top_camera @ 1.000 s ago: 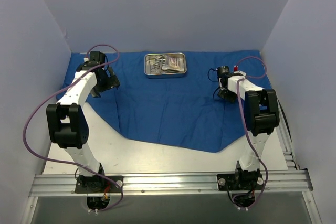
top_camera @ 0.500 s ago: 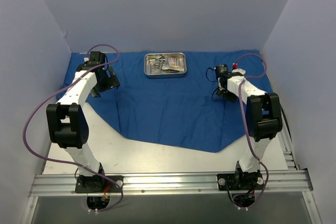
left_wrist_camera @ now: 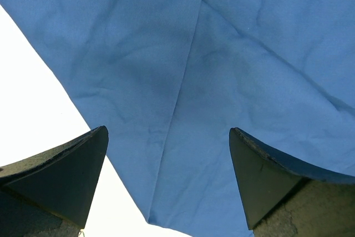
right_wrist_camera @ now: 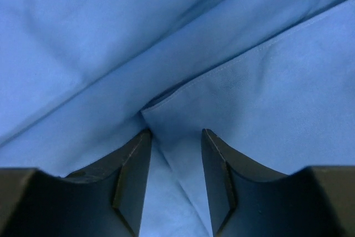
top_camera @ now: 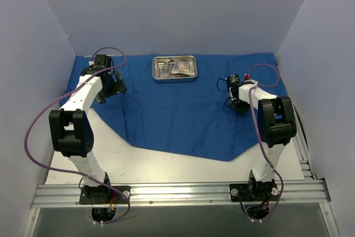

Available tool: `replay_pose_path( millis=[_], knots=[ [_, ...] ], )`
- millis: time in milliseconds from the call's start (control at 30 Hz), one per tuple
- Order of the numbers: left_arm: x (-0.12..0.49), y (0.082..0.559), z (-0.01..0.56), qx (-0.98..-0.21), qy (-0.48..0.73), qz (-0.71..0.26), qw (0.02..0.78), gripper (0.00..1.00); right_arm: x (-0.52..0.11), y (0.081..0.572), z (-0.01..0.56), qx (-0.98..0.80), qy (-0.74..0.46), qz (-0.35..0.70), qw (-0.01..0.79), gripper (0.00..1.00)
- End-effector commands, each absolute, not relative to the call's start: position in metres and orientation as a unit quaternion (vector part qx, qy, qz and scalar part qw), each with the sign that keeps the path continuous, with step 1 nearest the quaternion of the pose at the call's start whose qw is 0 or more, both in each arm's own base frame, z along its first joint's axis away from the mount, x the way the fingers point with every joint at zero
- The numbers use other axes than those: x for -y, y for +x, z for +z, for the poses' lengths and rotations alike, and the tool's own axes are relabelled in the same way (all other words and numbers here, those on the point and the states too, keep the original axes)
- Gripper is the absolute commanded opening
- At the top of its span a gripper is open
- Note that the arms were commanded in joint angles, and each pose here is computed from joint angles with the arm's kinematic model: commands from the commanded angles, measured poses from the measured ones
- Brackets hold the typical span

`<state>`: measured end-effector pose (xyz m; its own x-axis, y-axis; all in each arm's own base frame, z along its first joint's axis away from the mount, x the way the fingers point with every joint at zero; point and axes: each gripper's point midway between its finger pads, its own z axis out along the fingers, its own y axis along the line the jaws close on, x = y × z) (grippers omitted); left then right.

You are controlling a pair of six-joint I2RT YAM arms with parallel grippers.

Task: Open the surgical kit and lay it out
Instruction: Smooth out the surgical kit at the center of the board.

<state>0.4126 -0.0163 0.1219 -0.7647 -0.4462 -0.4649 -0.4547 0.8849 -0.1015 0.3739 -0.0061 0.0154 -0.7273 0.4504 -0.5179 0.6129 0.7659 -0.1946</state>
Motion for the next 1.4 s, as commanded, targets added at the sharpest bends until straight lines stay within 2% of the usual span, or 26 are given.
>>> replay_pose_path(
  millis=[0,333,400,433,533,600,667,767,967,1133,1367],
  knots=[
    [0.014,0.411,0.132,-0.935,-0.240,0.012,0.260,1.00,0.020,0.363,0.003,-0.906,0.300,-0.208,0.213,0.36],
    [0.011,0.406,0.131,-0.935,-0.240,0.018,0.260,1.00,0.030,0.365,-0.006,-0.902,0.301,-0.227,0.210,0.21],
    [0.010,0.405,0.133,-0.935,-0.239,0.021,0.263,1.00,0.032,0.365,-0.003,-0.901,0.299,-0.233,0.209,0.15],
    [0.009,0.404,0.132,-0.935,-0.239,0.023,0.262,1.00,0.033,0.365,-0.001,-0.900,0.299,-0.237,0.211,0.07],
    [0.009,0.401,0.133,-0.935,-0.239,0.024,0.261,1.00,0.037,0.363,0.013,-0.896,0.301,-0.242,0.217,0.00],
    [0.008,0.400,0.134,-0.935,-0.240,0.024,0.262,1.00,0.042,0.358,0.028,-0.890,0.307,-0.251,0.224,0.00],
    [0.008,0.399,0.134,-0.935,-0.239,0.025,0.262,0.94,0.049,0.350,0.037,-0.882,0.322,-0.259,0.227,0.00],
    [0.008,0.396,0.133,-0.935,-0.238,0.027,0.260,0.93,0.066,0.327,0.055,-0.865,0.365,-0.262,0.225,0.00],
    [0.005,0.395,0.140,-0.932,-0.244,0.030,0.268,0.92,0.115,0.248,0.081,-0.802,0.515,-0.230,0.198,0.00],
    [-0.001,0.389,0.147,-0.926,-0.254,0.042,0.276,0.92,0.135,0.190,0.102,-0.731,0.621,-0.187,0.213,0.00],
    [-0.013,0.375,0.153,-0.916,-0.279,0.072,0.279,0.92,0.153,0.134,0.138,-0.680,0.640,-0.292,0.209,0.00]
  ],
)
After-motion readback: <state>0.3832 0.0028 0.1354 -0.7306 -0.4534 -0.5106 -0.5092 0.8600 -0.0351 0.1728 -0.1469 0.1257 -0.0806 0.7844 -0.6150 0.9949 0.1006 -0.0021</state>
